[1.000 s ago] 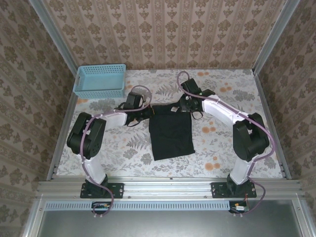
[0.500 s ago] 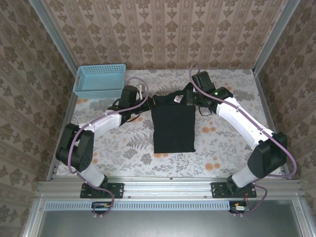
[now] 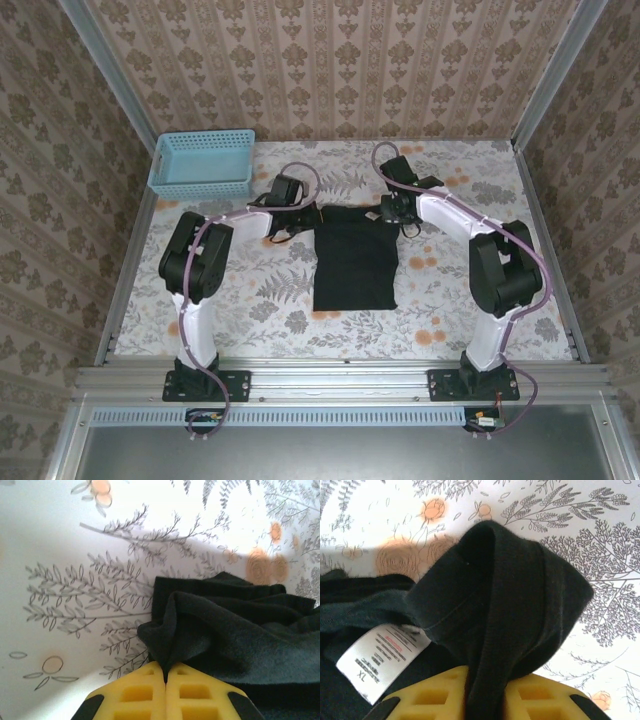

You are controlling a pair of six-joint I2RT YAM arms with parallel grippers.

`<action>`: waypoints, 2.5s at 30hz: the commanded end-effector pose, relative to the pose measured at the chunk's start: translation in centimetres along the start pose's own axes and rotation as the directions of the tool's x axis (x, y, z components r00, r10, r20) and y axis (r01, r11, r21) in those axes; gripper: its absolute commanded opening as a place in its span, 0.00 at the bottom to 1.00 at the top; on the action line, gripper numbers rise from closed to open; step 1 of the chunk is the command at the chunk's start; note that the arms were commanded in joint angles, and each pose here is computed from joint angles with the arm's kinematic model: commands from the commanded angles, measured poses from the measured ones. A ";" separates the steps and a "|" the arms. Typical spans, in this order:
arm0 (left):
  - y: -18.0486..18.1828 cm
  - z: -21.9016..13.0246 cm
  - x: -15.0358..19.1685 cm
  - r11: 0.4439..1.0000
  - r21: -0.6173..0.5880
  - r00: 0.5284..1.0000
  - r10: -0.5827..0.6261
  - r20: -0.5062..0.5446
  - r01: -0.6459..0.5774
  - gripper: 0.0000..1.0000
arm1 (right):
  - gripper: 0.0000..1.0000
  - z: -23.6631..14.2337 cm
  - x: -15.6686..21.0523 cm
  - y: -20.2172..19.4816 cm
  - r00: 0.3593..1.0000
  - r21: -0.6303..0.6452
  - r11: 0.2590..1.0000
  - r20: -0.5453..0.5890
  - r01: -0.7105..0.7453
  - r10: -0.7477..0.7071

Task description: Fold the inside-out t-shirt

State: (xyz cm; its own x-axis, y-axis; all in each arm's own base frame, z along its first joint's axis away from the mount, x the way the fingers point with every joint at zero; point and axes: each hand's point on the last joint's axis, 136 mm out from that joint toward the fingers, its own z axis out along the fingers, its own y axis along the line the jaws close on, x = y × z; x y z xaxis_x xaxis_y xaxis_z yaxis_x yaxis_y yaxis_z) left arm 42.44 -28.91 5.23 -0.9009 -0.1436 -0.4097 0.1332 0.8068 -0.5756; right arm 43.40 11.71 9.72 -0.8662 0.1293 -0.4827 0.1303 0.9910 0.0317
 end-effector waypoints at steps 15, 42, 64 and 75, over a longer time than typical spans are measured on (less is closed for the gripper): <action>-1.8 -1.4 -3.0 0.974 -0.057 0.976 0.218 -0.016 -0.219 0.58 | 0.73 0.7 -1.4 -2.1 0.994 -0.106 0.988 -0.014 -0.110 0.109; -4.4 -7.5 -5.5 0.993 0.092 0.976 0.059 0.210 -0.080 0.00 | 0.06 -6.7 -3.1 7.9 0.978 -0.755 0.634 -0.049 -0.169 0.203; 1.3 -5.0 -5.3 0.998 -0.051 0.993 0.026 0.115 -0.020 0.50 | 0.75 1.5 -1.7 -1.5 0.964 -0.383 0.887 -0.050 -0.260 0.261; 2.0 -3.3 -1.6 0.996 -0.024 0.996 -0.091 0.016 0.091 0.66 | 0.86 1.6 4.1 -0.8 0.955 -0.301 0.908 -0.141 -0.291 0.260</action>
State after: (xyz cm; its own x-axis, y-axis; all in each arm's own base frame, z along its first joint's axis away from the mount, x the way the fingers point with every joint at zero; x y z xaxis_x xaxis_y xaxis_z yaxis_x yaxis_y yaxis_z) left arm 43.03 -24.26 9.66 -0.8644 -0.2163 -0.4538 0.0936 0.8177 -0.5680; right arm 41.70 11.99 9.27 -0.8393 0.3676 -0.4005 0.1428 0.8599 0.4900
